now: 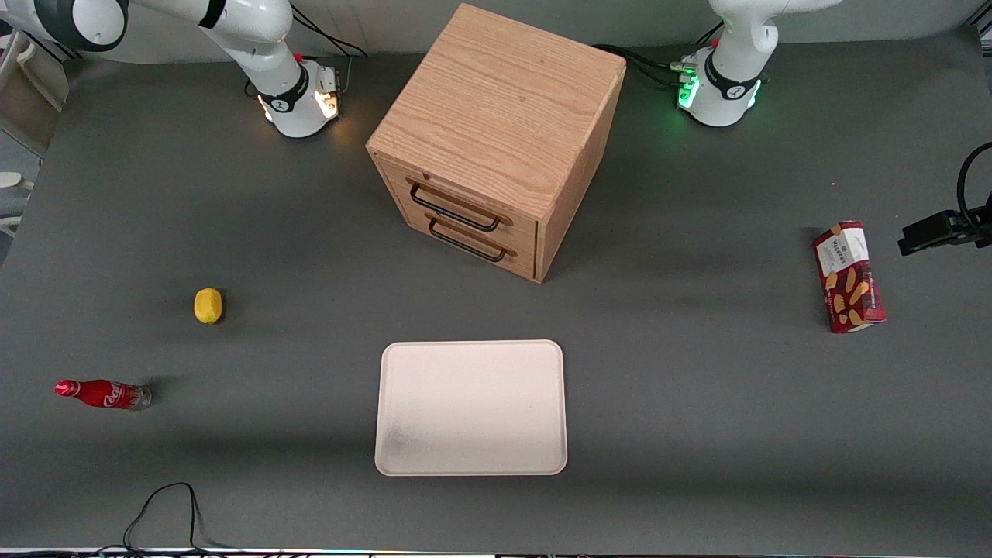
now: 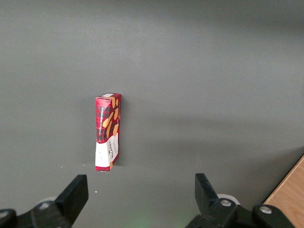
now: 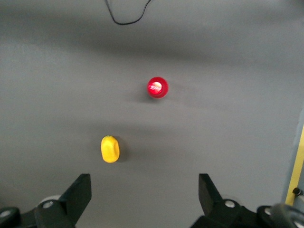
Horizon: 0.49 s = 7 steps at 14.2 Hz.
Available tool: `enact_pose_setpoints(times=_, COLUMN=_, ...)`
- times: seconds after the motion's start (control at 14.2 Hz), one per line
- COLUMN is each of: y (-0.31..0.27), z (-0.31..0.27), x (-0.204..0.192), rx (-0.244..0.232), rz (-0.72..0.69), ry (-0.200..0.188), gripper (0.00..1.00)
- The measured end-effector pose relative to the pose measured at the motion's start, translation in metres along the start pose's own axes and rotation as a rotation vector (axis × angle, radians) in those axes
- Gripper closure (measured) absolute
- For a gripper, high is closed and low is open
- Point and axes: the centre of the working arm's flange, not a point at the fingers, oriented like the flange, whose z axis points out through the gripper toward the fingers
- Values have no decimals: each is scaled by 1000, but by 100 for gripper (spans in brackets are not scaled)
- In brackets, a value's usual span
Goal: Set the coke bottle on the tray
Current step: 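Move the open right gripper toward the red Coca-Cola bottle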
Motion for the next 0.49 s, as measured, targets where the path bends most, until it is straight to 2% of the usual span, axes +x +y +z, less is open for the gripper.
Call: enact_pose_setpoints(times=0.49, y=-24, z=-2, x=32, rx=-46, rz=-55, ry=93, gripper=0)
